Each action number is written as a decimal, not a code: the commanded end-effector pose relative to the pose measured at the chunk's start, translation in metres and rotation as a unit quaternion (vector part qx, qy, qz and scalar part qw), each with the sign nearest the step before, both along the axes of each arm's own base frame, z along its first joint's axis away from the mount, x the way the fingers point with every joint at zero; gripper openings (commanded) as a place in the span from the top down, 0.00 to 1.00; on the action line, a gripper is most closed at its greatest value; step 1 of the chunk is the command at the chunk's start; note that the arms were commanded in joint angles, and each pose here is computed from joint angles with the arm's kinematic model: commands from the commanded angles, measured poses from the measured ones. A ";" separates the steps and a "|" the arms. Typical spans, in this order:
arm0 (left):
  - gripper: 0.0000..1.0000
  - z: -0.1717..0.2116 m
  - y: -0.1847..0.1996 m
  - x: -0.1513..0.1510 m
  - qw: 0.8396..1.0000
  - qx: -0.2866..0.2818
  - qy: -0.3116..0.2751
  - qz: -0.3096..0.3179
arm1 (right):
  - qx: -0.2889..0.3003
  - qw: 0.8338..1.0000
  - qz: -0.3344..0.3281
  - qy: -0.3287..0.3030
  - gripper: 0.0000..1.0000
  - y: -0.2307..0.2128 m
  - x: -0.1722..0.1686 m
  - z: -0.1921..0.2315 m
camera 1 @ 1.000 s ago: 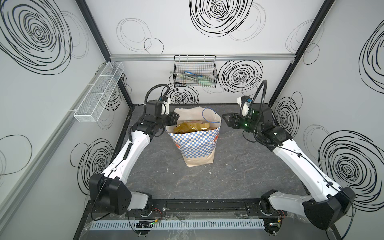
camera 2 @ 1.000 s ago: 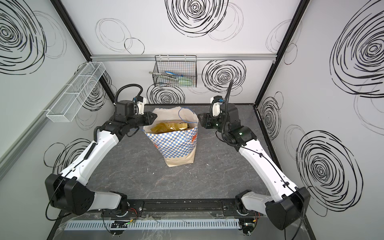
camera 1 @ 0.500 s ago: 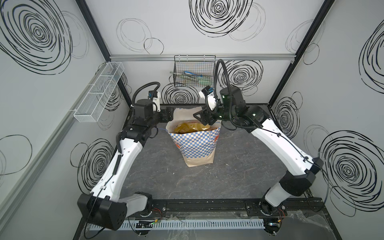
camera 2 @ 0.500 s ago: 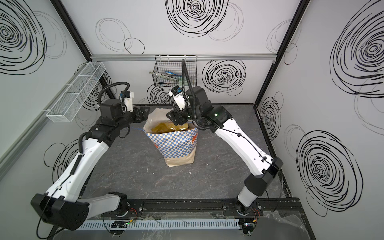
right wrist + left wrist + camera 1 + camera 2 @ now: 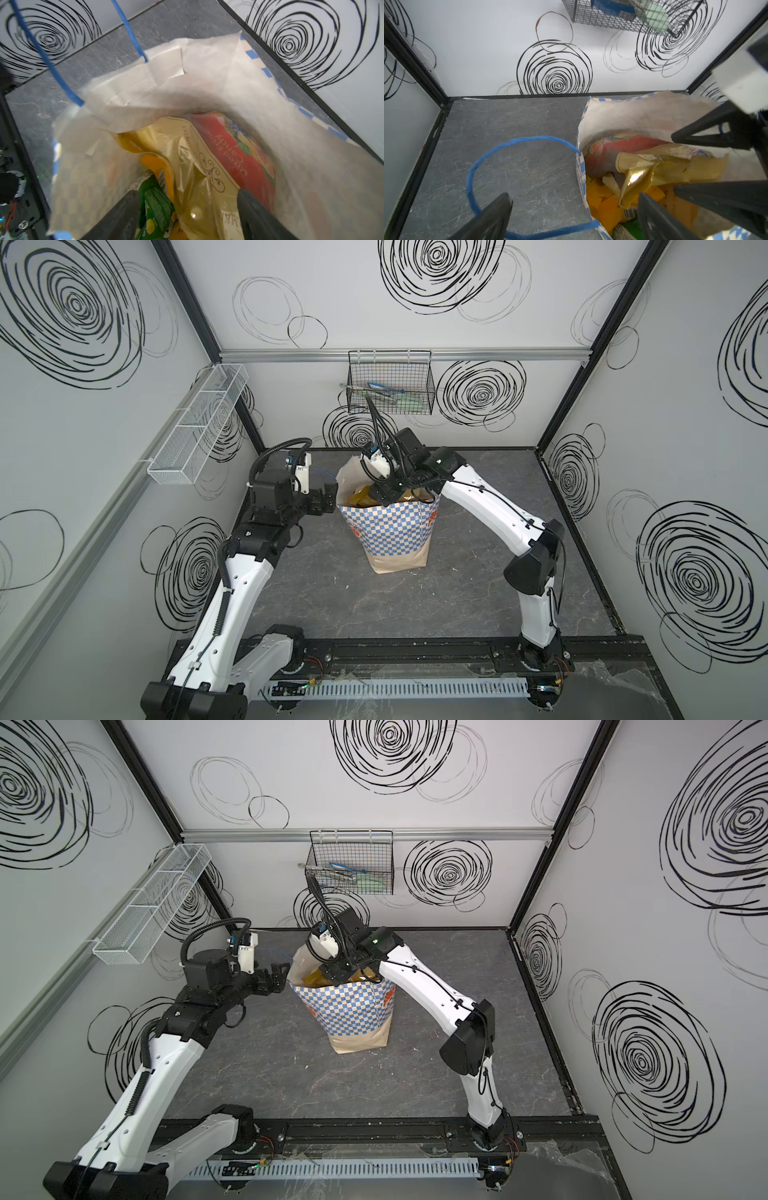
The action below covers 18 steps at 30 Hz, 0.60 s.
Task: Take the snacks out of the paper bag
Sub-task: 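Hold the bag rim with the left gripper while the right reaches inside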
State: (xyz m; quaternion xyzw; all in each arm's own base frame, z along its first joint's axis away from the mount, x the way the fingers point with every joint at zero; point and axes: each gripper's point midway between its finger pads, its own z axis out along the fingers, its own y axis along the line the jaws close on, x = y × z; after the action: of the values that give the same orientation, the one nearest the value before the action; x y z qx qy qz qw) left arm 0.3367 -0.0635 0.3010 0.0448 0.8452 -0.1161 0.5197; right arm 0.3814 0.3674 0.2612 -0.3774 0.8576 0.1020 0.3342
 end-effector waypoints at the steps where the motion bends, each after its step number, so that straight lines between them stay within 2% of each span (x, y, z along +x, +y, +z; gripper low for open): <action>1: 0.00 0.009 -0.006 0.000 0.999 0.018 -0.029 -0.017 | -0.028 1.000 -0.003 -0.005 0.21 -0.008 0.001 -0.004; 6: 0.01 -0.001 -0.008 -0.003 0.999 0.026 -0.022 -0.020 | -0.036 0.999 0.011 0.027 0.23 -0.002 -0.003 -0.031; 10: 0.02 -0.003 -0.011 -0.005 0.999 0.026 -0.023 -0.025 | -0.039 0.998 0.010 0.038 0.33 0.003 0.000 -0.043; 12: 0.02 -0.004 -0.010 -0.005 0.999 0.026 -0.024 -0.023 | -0.036 0.999 0.009 0.037 0.42 0.005 0.002 -0.042; 18: 0.03 -0.005 -0.008 -0.005 0.999 0.024 -0.029 -0.018 | -0.019 1.000 -0.002 0.019 0.81 0.008 0.008 -0.028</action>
State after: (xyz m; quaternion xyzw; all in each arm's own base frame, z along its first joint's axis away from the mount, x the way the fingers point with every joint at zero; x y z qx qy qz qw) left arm 0.3299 -0.0724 0.2828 0.0710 0.8490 -0.1101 0.5119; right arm 0.3905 0.3731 0.2241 -0.3819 0.8679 0.0853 0.3060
